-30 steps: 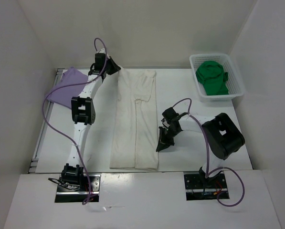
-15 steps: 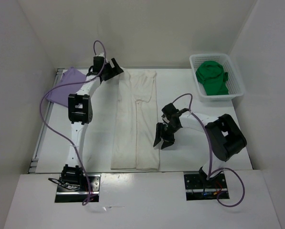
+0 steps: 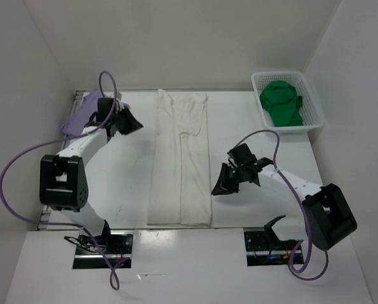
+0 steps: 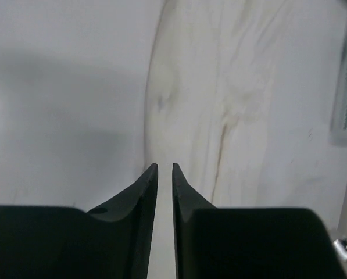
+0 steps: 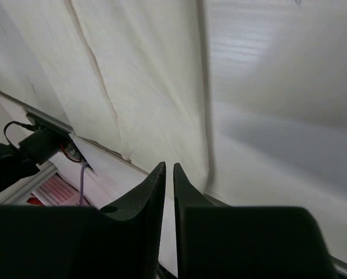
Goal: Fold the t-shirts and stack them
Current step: Rotate the tshirt 90 degrees, then grab the bottom of the folded rectangular tshirt with both arms
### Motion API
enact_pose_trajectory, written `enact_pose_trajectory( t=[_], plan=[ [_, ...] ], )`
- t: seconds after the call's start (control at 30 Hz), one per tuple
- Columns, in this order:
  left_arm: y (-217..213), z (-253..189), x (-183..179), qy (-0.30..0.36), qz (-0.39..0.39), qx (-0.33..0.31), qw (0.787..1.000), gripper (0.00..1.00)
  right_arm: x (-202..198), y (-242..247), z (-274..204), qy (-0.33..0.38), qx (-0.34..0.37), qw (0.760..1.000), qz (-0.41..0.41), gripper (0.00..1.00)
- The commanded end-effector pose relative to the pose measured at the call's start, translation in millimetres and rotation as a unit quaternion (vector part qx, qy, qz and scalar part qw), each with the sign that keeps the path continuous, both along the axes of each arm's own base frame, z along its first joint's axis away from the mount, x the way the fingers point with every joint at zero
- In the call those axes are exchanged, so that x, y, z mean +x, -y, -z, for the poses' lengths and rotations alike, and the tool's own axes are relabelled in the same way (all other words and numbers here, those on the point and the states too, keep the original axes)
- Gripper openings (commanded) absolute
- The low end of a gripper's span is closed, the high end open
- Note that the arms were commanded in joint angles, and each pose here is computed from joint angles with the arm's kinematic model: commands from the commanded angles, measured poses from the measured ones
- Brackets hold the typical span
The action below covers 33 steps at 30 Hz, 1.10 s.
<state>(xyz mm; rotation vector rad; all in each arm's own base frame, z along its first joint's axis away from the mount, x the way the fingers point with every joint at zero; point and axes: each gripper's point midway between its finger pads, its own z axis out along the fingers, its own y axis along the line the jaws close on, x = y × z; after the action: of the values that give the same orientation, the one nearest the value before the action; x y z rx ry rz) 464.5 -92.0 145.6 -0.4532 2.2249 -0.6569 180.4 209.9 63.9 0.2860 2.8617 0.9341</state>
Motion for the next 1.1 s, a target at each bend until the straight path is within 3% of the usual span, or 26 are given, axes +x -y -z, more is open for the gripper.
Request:
enact_pose_trajectory(
  t=[0.0,0.1,0.23,0.3,0.4,0.5,0.6,0.63,0.77,0.8,0.93,1.07],
  plan=[
    [8.3,66.9,-92.9,-0.149,0.021,-0.023,0.988,0.22,11.0,-8.3,-11.8,0.023,0.035,0.999,0.029,0.14],
    [31.4,93.3,-164.6,-0.229,0.056,-0.054,0.97,0.2,16.5,-8.9,-13.6,0.035,0.039,0.998,0.041,0.14],
    [70.2,90.4,-218.1,-0.287,0.084,-0.132,0.945,0.2,13.3,-12.8,-10.7,0.015,0.054,0.997,0.053,0.14],
    [86.2,78.8,-228.0,-0.295,0.103,-0.175,0.934,0.22,21.1,-18.3,-16.4,0.021,0.062,0.997,0.05,0.12],
    [87.6,65.6,-232.4,-0.261,0.113,-0.172,0.943,0.21,29.2,-25.1,-31.1,0.037,0.086,0.994,0.058,0.01],
    [74.2,46.9,-229.9,-0.201,0.087,-0.142,0.965,0.22,37.2,-25.9,-56.4,0.077,0.107,0.989,0.071,0.0],
    [64.7,41.3,-239.5,-0.194,0.089,-0.127,0.969,0.35,44.2,-7.0,-61.2,0.087,0.1,0.987,0.095,0.01],
    [58.4,53.2,-250.8,-0.227,0.082,-0.119,0.963,0.47,39.6,-0.3,-54.4,0.071,0.086,0.989,0.098,0.01],
    [49.5,73.1,-264.8,-0.281,0.07,-0.11,0.951,0.61,16.3,13.0,-33.7,0.018,0.048,0.994,0.093,0.16],
    [48.0,78.0,-272.8,-0.302,0.071,-0.105,0.945,0.63,10.1,13.9,-32.5,0.01,0.049,0.995,0.091,0.27],
    [44.7,92.9,-292.8,-0.362,0.061,-0.092,0.926,0.64,-21.2,20.5,-13.1,-0.034,0.05,0.994,0.092,0.49],
    [46.1,98.6,-312.3,-0.401,0.054,-0.078,0.911,0.68,-43.1,13.2,-2.8,-0.065,0.053,0.993,0.078,0.54]
  ],
)
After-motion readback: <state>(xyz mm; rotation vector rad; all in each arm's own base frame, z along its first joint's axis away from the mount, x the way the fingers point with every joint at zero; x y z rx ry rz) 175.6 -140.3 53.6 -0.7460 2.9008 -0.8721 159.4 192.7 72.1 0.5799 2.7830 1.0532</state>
